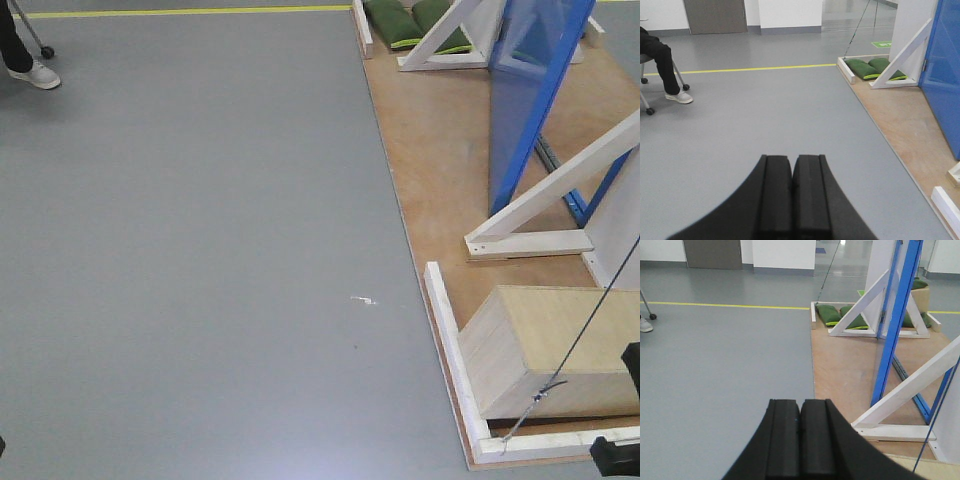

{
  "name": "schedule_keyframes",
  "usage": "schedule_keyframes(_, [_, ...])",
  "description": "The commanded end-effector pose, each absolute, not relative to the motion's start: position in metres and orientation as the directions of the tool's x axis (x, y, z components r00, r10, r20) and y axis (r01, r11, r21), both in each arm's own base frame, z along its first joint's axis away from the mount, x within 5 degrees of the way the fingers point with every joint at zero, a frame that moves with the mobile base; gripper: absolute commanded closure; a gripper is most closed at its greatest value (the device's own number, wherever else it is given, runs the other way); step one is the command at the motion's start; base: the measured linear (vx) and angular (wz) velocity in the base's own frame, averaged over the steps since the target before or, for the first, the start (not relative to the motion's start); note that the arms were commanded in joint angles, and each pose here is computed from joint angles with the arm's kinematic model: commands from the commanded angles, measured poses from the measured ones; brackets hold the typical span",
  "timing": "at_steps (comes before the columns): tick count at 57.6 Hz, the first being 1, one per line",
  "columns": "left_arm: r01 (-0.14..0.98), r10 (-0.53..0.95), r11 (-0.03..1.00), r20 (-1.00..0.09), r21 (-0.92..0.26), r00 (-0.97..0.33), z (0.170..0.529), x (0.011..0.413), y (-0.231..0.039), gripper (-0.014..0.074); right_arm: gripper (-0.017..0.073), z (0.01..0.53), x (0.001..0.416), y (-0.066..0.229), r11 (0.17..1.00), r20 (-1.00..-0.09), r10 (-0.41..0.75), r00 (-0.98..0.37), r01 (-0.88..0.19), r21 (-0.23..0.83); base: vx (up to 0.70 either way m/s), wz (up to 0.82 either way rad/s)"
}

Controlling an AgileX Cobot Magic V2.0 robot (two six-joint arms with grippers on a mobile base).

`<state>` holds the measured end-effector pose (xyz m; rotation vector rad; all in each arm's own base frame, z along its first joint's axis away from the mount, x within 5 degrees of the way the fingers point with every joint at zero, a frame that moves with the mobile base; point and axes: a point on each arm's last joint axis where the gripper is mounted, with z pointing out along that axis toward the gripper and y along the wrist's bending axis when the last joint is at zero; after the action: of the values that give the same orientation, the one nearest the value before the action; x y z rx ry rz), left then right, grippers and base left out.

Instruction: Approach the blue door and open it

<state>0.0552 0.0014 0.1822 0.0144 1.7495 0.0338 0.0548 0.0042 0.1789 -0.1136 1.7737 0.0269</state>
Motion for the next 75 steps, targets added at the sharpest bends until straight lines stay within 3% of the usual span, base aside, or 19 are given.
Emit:
schedule_keyframes(1, [-0.001,0.018,1.0,-0.998,0.018,-0.058,0.1993,0.0544,0.0004,0.0521,0.0547,0.1863,0.0552,0.0042,0.995,-0.992,-0.062,-0.107,-0.086,-0.053,0.27,-0.06])
schedule_keyframes(75, [-0.001,0.018,1.0,-0.998,0.018,-0.058,0.1993,0.0544,0.0004,0.0521,0.0547,0.1863,0.0552,0.0042,0.995,-0.992,-0.062,-0.107,-0.086,-0.053,0.39,0.02])
